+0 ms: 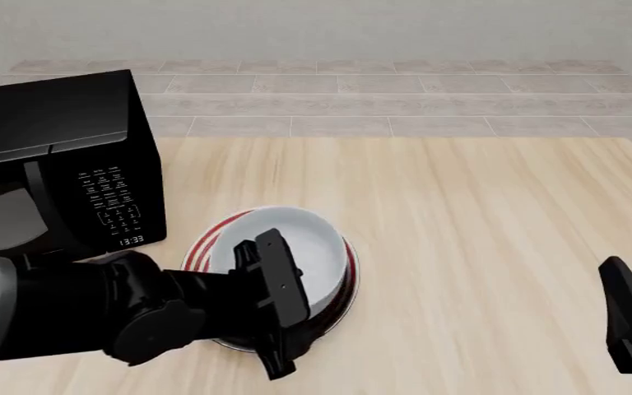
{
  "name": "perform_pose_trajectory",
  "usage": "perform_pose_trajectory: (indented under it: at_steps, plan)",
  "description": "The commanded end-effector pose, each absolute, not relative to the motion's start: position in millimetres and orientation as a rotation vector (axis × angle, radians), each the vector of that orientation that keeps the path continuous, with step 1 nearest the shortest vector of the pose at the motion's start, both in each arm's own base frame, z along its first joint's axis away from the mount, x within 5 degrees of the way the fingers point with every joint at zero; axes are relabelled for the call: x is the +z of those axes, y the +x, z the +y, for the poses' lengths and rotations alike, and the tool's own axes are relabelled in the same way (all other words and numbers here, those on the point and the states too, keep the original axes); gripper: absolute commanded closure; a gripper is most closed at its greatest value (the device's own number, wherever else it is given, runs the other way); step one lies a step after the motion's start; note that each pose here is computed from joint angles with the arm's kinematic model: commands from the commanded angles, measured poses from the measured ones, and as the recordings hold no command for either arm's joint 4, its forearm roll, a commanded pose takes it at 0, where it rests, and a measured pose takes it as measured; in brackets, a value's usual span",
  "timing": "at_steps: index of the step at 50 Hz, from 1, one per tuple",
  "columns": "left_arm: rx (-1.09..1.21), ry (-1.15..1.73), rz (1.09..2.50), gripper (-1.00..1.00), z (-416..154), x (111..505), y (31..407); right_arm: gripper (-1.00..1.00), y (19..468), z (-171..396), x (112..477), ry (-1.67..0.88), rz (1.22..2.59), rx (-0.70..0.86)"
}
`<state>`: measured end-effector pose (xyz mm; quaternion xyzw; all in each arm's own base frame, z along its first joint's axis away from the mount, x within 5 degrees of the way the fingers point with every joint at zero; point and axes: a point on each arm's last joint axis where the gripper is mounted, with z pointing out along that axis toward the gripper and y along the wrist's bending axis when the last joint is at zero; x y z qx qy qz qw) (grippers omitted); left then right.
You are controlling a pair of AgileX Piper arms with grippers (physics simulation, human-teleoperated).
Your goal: Pick up the white bowl and put it on the plate.
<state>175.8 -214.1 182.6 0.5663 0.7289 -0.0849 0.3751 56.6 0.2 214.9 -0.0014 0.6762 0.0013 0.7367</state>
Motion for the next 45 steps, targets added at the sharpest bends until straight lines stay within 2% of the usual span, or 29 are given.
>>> perform_pose_trajectory:
  at_steps: [1,26,45]
  plan:
    - [-0.215,1.460,1.854,-1.00,-212,187,173,-1.00,57,0,215,-0.003,1.485,0.003]
    - [-0.175,1.470,1.801,-1.00,-179,234,154,-1.00,57,0,215,-0.003,1.485,0.003]
    - [-0.161,1.451,1.783,-1.00,-151,254,136,-1.00,57,0,215,-0.003,1.485,0.003]
